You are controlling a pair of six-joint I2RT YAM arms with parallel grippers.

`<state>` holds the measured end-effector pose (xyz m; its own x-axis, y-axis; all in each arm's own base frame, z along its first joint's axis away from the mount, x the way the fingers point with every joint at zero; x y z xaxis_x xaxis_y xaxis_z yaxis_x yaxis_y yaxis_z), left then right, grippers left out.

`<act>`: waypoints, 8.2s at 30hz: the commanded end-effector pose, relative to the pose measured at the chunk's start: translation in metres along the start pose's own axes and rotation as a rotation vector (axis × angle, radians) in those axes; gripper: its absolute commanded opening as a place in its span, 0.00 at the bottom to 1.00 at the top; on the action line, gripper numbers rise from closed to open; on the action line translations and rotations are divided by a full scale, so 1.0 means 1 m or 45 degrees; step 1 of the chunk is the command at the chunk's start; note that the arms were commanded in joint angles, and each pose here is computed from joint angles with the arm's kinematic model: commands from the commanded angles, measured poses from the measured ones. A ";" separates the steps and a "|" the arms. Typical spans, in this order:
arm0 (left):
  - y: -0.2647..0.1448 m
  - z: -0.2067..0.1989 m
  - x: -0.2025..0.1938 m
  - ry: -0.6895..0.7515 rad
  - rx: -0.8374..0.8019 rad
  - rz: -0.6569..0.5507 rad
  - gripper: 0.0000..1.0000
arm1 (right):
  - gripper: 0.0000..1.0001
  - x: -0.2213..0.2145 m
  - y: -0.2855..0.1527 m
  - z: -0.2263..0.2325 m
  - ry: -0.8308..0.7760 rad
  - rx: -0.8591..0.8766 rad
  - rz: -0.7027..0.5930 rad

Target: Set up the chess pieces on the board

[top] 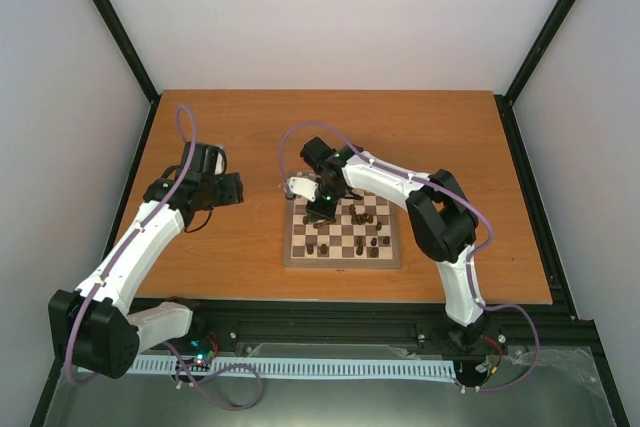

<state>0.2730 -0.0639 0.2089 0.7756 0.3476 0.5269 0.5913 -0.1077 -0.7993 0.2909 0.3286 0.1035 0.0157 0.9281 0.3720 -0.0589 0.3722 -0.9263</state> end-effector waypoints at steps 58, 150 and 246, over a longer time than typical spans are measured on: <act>-0.008 0.028 0.012 -0.078 0.227 -0.122 0.71 | 0.13 0.030 0.028 0.085 -0.269 0.176 0.089; 0.002 0.014 0.005 -0.028 0.089 -0.019 0.70 | 0.14 0.028 0.020 0.054 -0.185 0.150 0.040; 0.002 -0.031 0.001 0.001 -0.349 0.079 0.64 | 0.37 -0.041 -0.041 0.004 0.065 -0.008 0.027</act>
<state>0.2755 -0.0880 0.2056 0.8198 0.3470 0.4557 0.5614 -0.3291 -0.7593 0.2911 0.2755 0.1215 0.0688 0.9426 0.3269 -0.0599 0.3309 -0.9417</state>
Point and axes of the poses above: each gripper's point midway between its finger pads, its own y axis out along the fingers, its own z axis along the line the jaws close on, x = y × z, the point moved 5 cm from there along -y, back along the fingers, and after that the axes turned 10 degrees about -y, right-handed, at the moved point
